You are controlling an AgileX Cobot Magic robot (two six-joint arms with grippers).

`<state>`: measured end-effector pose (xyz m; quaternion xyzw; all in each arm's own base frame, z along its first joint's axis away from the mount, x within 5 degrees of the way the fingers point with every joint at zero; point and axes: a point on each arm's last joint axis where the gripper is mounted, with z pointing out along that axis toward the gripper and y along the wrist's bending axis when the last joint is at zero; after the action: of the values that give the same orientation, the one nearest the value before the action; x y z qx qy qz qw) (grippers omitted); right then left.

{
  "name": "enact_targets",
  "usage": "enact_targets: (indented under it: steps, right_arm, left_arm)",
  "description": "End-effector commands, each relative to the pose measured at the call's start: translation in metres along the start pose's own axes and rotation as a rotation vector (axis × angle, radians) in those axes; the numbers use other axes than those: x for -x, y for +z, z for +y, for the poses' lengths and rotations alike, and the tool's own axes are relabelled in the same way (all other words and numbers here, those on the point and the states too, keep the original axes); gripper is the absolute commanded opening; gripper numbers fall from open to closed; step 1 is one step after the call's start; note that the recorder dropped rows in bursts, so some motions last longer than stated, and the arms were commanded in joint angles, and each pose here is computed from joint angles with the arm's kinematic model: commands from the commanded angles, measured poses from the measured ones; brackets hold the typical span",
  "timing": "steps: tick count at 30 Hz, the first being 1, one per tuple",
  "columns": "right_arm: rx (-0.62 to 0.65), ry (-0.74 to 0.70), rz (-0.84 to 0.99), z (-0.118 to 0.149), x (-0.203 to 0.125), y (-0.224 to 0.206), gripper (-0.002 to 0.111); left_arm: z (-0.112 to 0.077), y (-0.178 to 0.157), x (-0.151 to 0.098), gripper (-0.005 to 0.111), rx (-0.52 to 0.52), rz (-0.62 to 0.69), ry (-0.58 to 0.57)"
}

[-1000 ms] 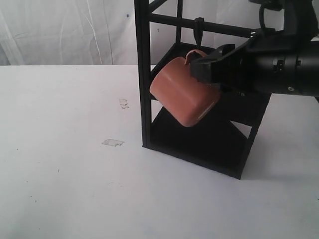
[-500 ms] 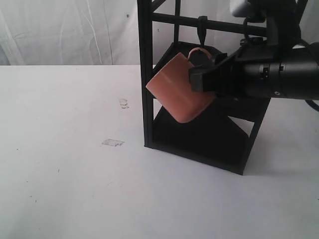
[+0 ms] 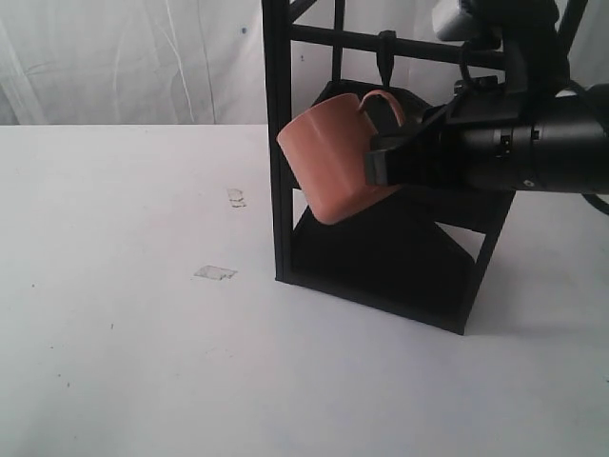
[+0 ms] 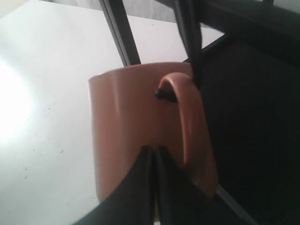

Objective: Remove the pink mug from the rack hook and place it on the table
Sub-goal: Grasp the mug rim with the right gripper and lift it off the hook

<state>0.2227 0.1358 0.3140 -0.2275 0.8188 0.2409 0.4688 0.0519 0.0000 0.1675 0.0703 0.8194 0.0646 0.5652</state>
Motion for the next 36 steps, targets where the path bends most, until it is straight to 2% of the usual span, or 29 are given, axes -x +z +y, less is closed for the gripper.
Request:
enact_targets:
  steps: [1, 26, 29, 32, 33, 35, 36]
  right_arm:
    - [0.002, -0.015, 0.004, 0.000, 0.000, 0.000, 0.000]
    - [0.003, -0.024, -0.054, 0.005, 0.008, -0.016, 0.000]
    - [0.006, -0.033, -0.084, 0.008, 0.012, -0.026, 0.009]
    - [0.010, -0.033, -0.121, 0.011, 0.016, -0.036, 0.028]
    - [0.012, 0.029, -0.134, 0.011, 0.017, -0.040, 0.042]
    - [-0.005, 0.117, -0.138, 0.008, 0.018, -0.039, 0.051]
    - [-0.018, 0.122, -0.140, 0.005, 0.019, -0.038, 0.051]
  left_arm:
    - [-0.001, 0.000, -0.001, 0.000, -0.009, -0.003, -0.006]
    - [-0.001, 0.000, -0.001, 0.000, -0.009, -0.003, -0.006]
    - [-0.001, 0.000, -0.001, 0.000, -0.009, -0.003, -0.006]
    - [-0.001, 0.000, -0.001, 0.000, -0.009, -0.003, -0.006]
    - [-0.001, 0.000, -0.001, 0.000, -0.009, -0.003, -0.006]
    - [-0.001, 0.000, -0.001, 0.000, -0.009, -0.003, -0.006]
    - [-0.001, 0.000, -0.001, 0.000, -0.009, -0.003, -0.006]
